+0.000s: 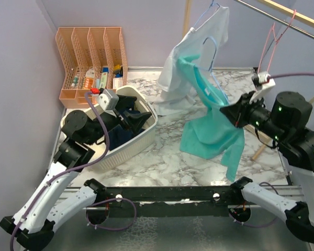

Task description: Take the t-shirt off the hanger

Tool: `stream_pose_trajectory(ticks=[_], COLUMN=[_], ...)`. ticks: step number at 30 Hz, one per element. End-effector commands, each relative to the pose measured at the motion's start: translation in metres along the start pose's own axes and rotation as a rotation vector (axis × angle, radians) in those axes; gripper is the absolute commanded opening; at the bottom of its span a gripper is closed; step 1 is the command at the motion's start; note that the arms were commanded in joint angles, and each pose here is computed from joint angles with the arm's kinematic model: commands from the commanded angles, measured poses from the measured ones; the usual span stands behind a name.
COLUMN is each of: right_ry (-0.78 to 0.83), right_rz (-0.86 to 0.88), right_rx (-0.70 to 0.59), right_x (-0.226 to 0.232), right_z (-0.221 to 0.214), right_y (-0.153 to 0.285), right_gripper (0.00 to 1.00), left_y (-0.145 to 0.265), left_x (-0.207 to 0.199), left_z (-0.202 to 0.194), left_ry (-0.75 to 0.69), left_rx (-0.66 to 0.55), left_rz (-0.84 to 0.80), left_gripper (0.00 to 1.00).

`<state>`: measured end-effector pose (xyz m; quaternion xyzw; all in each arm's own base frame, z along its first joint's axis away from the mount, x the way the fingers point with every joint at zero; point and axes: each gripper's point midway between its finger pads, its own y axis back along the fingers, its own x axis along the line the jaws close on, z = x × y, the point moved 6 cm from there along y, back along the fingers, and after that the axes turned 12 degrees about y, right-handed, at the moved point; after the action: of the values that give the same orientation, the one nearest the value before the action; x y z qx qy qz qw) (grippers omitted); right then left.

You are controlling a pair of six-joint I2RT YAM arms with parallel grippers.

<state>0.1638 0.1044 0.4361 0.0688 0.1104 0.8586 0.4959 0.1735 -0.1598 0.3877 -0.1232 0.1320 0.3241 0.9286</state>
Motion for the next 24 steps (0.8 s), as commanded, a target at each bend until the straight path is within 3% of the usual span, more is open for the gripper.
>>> stream_pose_trajectory(ticks=[1, 3, 5, 12, 17, 24], right_ry=[0.048, 0.052, 0.055, 0.052, 0.057, 0.063], right_rz=[0.287, 0.343, 0.386, 0.446, 0.480, 0.587], right_rx=[-0.018, -0.025, -0.040, -0.076, -0.095, -0.113], right_x=[0.031, 0.037, 0.041, 0.048, 0.051, 0.062], right_z=[-0.023, -0.030, -0.036, -0.048, -0.050, -0.050], right_y=[0.035, 0.047, 0.058, 0.076, 0.076, 0.065], right_gripper=[0.01, 0.01, 0.01, 0.01, 0.01, 0.01], left_y=[-0.015, -0.026, -0.040, -0.064, -0.067, -0.084], left_x=[-0.035, -0.042, -0.048, -0.075, -0.090, -0.102], left_z=[0.031, 0.040, 0.045, 0.056, 0.066, 0.065], left_ry=[-0.070, -0.076, -0.059, 0.041, 0.094, 0.118], left_rx=[0.003, 0.018, 0.046, 0.129, 0.148, 0.185], left_rz=[-0.274, -0.340, -0.414, -0.751, -0.932, -1.018], left_gripper=[0.74, 0.60, 0.57, 0.76, 0.79, 0.80])
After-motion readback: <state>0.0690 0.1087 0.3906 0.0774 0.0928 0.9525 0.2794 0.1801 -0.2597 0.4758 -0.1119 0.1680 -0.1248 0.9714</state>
